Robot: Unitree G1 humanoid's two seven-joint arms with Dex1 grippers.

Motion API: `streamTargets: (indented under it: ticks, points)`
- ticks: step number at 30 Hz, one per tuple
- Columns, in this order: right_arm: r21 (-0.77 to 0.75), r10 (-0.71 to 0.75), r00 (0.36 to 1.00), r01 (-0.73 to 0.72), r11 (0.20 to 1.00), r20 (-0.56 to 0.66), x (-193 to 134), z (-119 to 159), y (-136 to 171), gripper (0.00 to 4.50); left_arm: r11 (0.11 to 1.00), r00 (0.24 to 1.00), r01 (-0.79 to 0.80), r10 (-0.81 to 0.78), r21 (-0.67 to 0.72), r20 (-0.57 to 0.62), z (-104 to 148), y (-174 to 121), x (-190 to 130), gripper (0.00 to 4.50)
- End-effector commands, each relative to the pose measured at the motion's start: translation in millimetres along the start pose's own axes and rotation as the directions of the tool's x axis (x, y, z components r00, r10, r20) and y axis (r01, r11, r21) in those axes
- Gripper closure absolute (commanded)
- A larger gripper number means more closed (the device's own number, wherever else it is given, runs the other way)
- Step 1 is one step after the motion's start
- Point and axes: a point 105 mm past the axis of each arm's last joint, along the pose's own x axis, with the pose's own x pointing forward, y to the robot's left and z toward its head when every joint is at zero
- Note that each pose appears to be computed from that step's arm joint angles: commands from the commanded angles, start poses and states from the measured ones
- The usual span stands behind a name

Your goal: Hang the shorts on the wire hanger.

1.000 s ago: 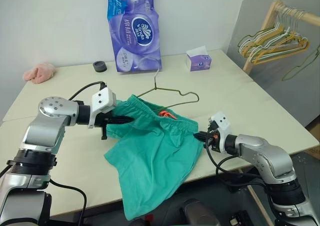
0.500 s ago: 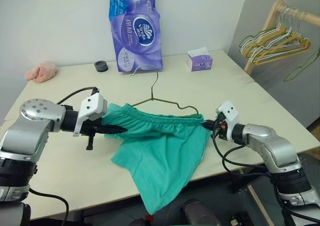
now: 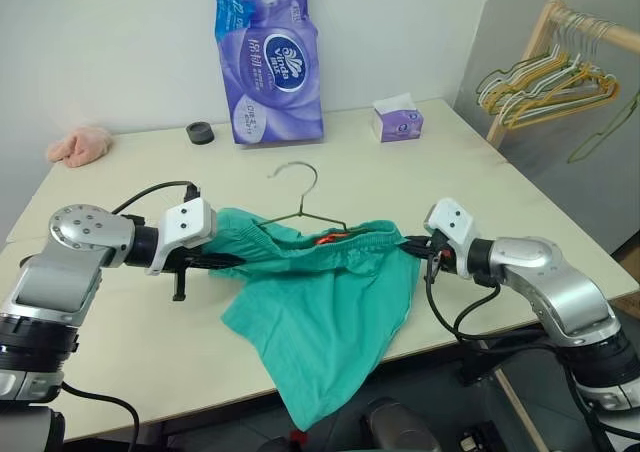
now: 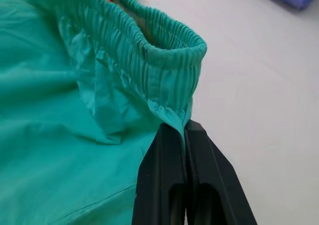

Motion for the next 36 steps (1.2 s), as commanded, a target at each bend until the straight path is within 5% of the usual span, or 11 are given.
streamTargets:
  ticks: [1,13,17,26,36]
  points:
    - [-0.144,0.009,0.999,-0.002,0.990,0.050,8,31,-1,4.47,0.999,1.000,0.000,-0.002,0.042,0.030,14,0,5,4.50]
    - [-0.382,0.181,0.983,-0.153,0.911,0.038,8,53,20,4.47,0.999,0.999,-0.031,0.030,0.042,0.023,7,-2,16,4.50]
    - [-0.382,0.189,0.982,-0.170,0.908,0.012,2,45,20,3.56,0.998,0.999,-0.040,0.039,0.040,0.024,6,-1,18,4.50]
    - [-0.327,0.097,0.993,-0.116,0.938,-0.074,-6,27,-4,0.54,0.999,1.000,-0.020,0.019,0.043,0.019,4,-6,23,4.50]
    - [-0.303,0.167,0.972,-0.212,0.929,-0.168,14,6,-2,0.54,0.999,1.000,-0.017,0.016,0.046,0.018,5,-5,23,4.50]
